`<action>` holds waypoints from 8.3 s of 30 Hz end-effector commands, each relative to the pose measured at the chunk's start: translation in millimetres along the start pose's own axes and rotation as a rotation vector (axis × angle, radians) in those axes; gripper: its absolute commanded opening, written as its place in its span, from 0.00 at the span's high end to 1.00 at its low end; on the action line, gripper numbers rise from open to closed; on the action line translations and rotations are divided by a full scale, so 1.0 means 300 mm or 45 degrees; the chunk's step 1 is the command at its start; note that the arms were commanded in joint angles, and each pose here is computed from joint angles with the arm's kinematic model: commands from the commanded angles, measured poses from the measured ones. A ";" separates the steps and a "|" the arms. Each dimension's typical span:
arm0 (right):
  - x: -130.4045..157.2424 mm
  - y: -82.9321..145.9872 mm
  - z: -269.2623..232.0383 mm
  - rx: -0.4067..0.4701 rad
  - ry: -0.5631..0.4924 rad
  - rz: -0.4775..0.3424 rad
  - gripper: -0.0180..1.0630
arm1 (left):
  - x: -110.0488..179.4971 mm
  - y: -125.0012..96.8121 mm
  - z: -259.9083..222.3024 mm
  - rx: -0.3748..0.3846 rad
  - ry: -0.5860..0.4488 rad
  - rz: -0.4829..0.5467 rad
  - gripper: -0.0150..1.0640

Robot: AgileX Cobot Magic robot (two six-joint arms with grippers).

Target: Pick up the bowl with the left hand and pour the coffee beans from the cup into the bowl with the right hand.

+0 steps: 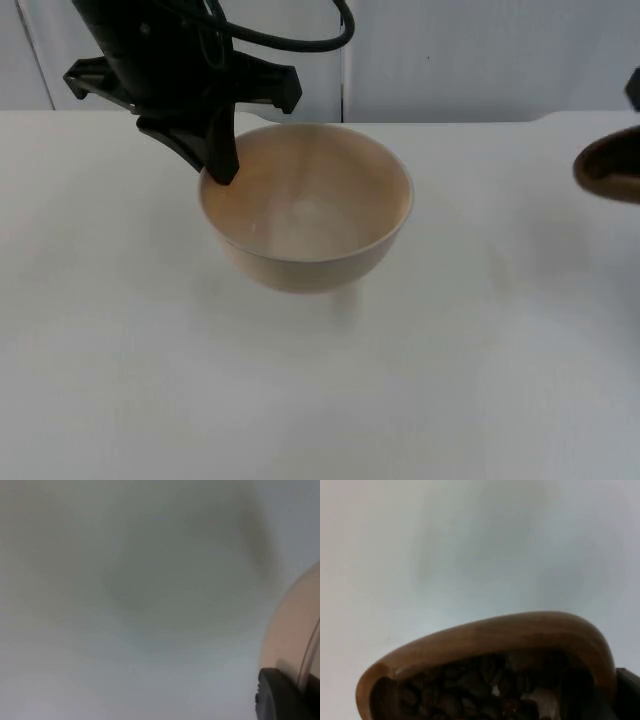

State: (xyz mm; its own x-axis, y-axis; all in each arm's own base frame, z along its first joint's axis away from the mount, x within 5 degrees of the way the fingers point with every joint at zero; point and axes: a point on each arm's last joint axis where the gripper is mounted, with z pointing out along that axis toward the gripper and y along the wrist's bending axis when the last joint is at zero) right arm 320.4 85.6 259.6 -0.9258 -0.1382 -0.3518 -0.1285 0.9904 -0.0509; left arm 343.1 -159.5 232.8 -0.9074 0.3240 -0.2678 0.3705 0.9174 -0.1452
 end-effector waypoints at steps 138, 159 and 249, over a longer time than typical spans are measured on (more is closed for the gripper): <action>-0.123 0.723 -0.437 0.592 -0.627 -1.289 0.98 | -0.008 -0.015 -0.012 0.031 -0.027 -0.005 0.99; -0.093 0.735 -0.377 0.703 -0.597 -1.347 0.98 | -0.009 -0.015 -0.012 0.030 -0.032 -0.005 0.99; -0.161 0.476 -0.367 -0.012 -0.295 -0.623 0.98 | -0.004 -0.016 -0.012 0.036 -0.008 -0.005 0.99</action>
State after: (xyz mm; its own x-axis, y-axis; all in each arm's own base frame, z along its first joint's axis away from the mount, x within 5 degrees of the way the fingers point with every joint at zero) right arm 306.9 239.0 368.2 -0.6398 -0.6075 -0.4707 -0.5241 0.7929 -0.3109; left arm 342.6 -160.8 233.5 -0.9083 0.3221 -0.2668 0.3713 0.9146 -0.1600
